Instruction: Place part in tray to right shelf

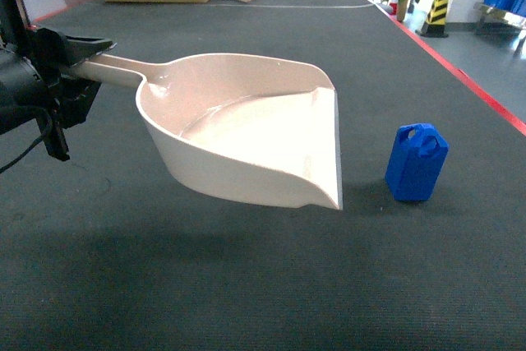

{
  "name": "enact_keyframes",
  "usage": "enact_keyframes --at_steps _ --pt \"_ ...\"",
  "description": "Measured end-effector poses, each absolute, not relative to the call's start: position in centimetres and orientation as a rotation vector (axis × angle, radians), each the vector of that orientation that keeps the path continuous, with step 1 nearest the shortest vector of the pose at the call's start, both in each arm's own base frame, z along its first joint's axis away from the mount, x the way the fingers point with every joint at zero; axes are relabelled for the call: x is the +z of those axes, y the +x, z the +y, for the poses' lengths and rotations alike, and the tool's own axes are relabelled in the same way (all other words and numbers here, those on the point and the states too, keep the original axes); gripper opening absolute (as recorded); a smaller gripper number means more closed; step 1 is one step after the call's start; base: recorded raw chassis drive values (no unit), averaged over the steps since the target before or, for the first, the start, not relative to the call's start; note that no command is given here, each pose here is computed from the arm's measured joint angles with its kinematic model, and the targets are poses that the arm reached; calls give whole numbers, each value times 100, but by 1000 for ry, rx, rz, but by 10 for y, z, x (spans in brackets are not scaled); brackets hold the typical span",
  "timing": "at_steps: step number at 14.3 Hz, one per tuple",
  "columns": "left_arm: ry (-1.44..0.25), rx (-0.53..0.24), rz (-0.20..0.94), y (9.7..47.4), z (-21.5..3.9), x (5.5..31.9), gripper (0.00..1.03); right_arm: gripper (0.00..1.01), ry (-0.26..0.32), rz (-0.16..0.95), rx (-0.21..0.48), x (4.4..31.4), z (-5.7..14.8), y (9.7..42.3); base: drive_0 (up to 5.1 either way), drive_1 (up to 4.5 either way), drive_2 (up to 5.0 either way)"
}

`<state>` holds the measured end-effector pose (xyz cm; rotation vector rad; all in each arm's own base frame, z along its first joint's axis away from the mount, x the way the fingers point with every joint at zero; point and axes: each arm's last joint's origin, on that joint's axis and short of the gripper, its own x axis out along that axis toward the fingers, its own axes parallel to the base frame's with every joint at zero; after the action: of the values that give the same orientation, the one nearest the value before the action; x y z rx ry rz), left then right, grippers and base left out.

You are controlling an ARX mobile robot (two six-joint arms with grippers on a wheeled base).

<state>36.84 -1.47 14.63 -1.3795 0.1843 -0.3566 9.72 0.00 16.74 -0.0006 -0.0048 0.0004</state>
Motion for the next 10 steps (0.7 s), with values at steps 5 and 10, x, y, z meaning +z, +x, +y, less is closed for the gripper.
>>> enact_keyframes --at_steps 5,10 --pt "-1380 -359 187 368 -16 146 14 98 -36 261 44 195 -3 142 0 0 0" --pt "-1382 -359 187 368 -16 146 14 98 -15 444 95 199 17 270 0 0 0"
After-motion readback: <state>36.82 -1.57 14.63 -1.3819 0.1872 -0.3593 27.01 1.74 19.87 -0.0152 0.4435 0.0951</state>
